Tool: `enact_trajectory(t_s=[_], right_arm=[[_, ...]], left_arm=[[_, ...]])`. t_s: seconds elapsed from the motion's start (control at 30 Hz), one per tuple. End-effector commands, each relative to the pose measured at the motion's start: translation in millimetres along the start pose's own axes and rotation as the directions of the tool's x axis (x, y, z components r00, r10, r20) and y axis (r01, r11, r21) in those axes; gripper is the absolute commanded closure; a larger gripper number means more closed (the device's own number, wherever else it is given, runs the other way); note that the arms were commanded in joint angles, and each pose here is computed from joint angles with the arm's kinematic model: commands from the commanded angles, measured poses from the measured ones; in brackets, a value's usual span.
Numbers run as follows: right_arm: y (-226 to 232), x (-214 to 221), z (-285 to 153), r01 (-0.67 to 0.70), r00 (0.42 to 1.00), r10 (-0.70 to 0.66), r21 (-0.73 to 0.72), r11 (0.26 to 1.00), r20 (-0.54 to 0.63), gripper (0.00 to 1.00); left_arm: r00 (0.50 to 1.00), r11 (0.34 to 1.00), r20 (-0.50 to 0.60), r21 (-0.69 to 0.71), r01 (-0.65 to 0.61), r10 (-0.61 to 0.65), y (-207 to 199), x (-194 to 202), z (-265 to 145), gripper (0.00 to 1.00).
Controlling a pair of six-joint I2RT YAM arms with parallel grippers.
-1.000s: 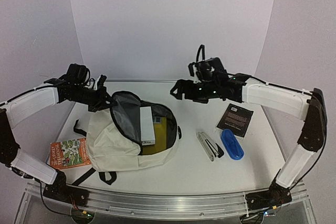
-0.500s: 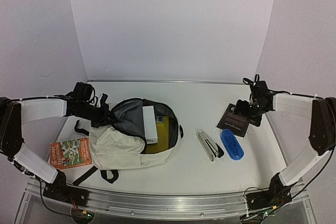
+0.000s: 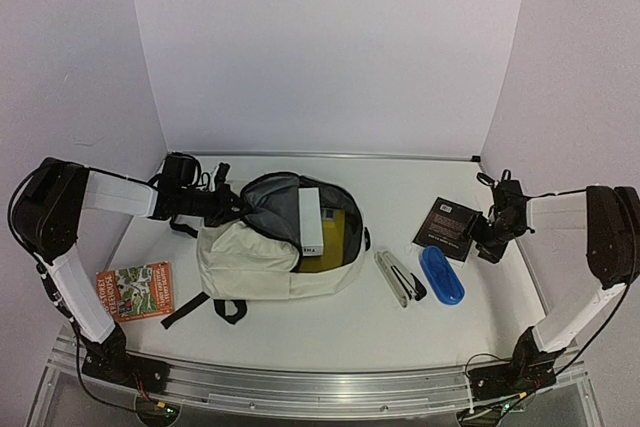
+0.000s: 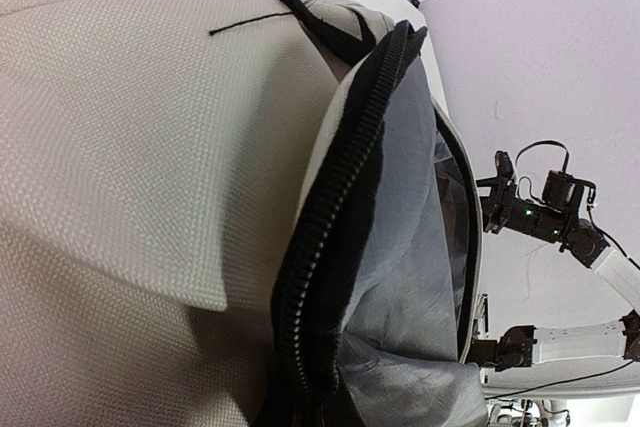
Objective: Pack the student bag
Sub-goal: Move the student bag to the center of the board, then pick up the book from the center of the board.
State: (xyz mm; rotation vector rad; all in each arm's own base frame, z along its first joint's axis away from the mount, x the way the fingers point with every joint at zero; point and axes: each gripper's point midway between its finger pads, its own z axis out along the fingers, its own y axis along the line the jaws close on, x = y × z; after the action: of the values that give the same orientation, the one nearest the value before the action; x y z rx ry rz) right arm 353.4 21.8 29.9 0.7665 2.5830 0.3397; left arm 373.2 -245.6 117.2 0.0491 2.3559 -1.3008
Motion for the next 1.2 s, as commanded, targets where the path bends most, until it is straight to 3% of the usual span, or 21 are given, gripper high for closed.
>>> enact_trajectory(t_s=[0.0,0.07,0.2,0.37,0.53,0.77,0.9,1.17], right_arm=[[8.1,-1.1,8.5,-0.005,1.000,0.005,-0.051,0.999,0.007,0.31],[5.3,1.0,11.5,-0.003,1.000,0.003,-0.040,0.999,0.003,0.32],[4.2,5.7,19.3,-0.008,1.000,0.007,-0.047,0.999,-0.015,0.36],[-1.0,12.1,30.3,-0.025,0.999,0.023,-0.039,0.999,-0.036,0.44],[2.6,10.1,32.2,-0.034,0.999,0.033,-0.055,0.998,-0.030,0.66],[23.3,12.2,29.3,-0.057,0.997,0.047,-0.167,0.984,-0.063,1.00],[49.9,6.3,9.5,-0.072,0.997,0.058,-0.299,0.952,-0.056,1.00],[101.7,-19.5,-52.3,-0.055,0.997,0.071,-0.520,0.852,0.011,1.00]], left_arm=[[1.000,1.000,0.011,-0.028,-0.004,0.004,12.9,-14.9,22.0,1.00],[1.000,0.999,0.008,-0.031,-0.013,0.013,12.1,-19.0,24.2,0.99],[1.000,0.998,-0.002,-0.059,-0.018,0.018,12.4,-18.0,20.5,0.90],[1.000,0.989,0.014,-0.147,-0.024,0.026,12.2,-18.3,2.1,0.69],[0.996,0.977,0.071,-0.210,-0.041,0.057,-0.5,-26.6,-23.5,0.39],[0.983,0.962,0.143,-0.265,-0.072,0.113,-26.5,-42.1,-58.3,0.18],[0.969,0.962,0.197,-0.257,-0.095,0.148,-47.9,-51.1,-77.5,0.09],[0.954,0.975,0.237,-0.170,-0.145,0.183,-87.0,-62.4,-86.8,0.07]])
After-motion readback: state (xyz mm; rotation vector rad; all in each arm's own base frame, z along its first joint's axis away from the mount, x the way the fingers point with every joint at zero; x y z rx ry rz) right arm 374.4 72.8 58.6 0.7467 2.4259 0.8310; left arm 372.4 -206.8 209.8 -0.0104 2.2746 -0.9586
